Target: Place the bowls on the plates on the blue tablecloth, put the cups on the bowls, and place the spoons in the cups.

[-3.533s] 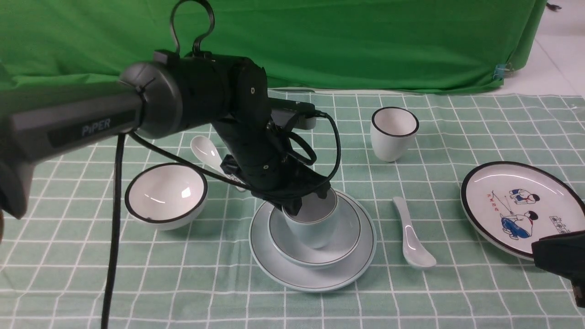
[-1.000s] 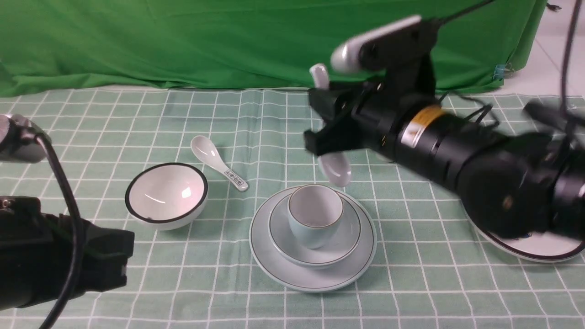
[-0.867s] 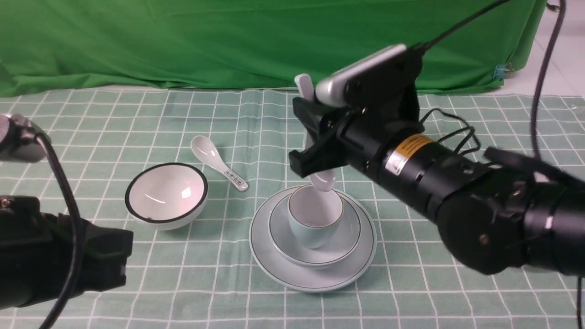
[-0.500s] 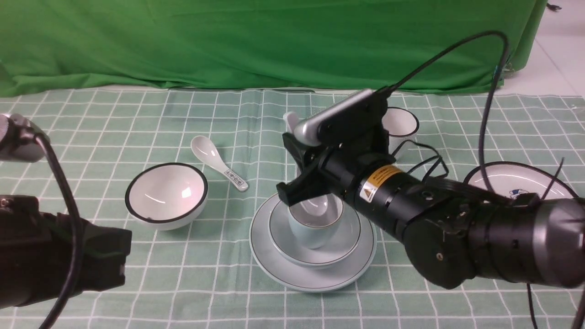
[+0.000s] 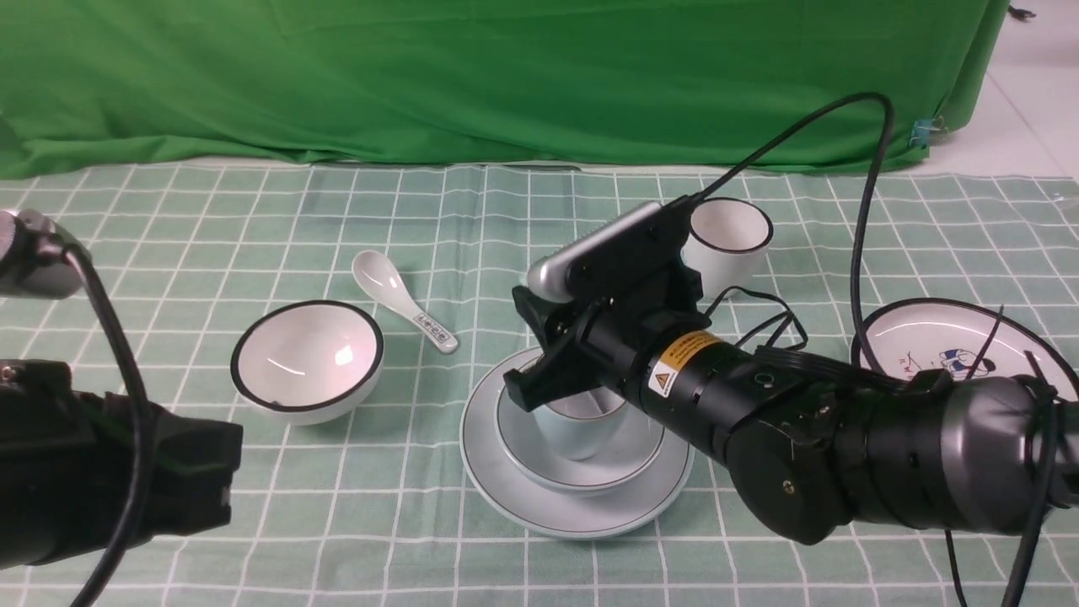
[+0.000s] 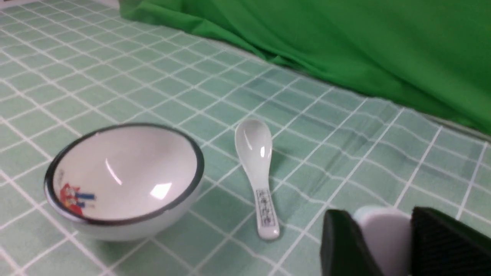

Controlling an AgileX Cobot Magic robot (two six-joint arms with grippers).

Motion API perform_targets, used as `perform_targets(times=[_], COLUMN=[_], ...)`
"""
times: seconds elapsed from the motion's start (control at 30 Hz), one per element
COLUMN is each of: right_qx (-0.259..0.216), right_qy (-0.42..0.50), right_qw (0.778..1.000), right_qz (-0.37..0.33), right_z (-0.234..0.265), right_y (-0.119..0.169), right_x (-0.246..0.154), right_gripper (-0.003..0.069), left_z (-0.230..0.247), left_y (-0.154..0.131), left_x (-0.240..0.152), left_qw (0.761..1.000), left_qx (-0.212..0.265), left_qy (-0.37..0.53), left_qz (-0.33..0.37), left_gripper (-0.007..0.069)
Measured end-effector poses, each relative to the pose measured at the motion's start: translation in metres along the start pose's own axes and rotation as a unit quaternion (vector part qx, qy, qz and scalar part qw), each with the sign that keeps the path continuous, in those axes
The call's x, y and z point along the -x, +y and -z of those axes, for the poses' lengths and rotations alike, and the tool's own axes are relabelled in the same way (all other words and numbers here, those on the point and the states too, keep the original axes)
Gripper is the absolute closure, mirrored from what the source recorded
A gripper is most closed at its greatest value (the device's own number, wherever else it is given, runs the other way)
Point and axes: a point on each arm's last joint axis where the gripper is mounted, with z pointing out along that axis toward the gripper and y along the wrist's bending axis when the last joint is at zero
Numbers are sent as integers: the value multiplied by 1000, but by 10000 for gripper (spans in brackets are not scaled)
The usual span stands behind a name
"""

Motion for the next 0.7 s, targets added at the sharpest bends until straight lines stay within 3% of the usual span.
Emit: perform_targets(times=[0.17,0.23,0.37,0.5,0.7], right_qx=[25,43,50,1,-105], right_qy=[68,117,135,75,-51], right_qw=[997,992,990,997,993], right_qz=[-2,-5,-8,-5,-22], right_z=[27,60,124,229,338], right_y=[0,-3,-18,-46,-56], right_x=[20,41,78,117,121], right_gripper=[315,315,389,599,633], left_z=[0,0,0,0,0], left_y=[0,1,2,2,0], left_x=[0,0,1,5,12], left_qw=[1000,1000,1000,999,997], left_qx=[0,3,9,13,0], left_qy=[0,-1,-5,-26,-69], left_qz=[1,-1,-7,-17,-22], left_gripper=[617,617,617,617,617])
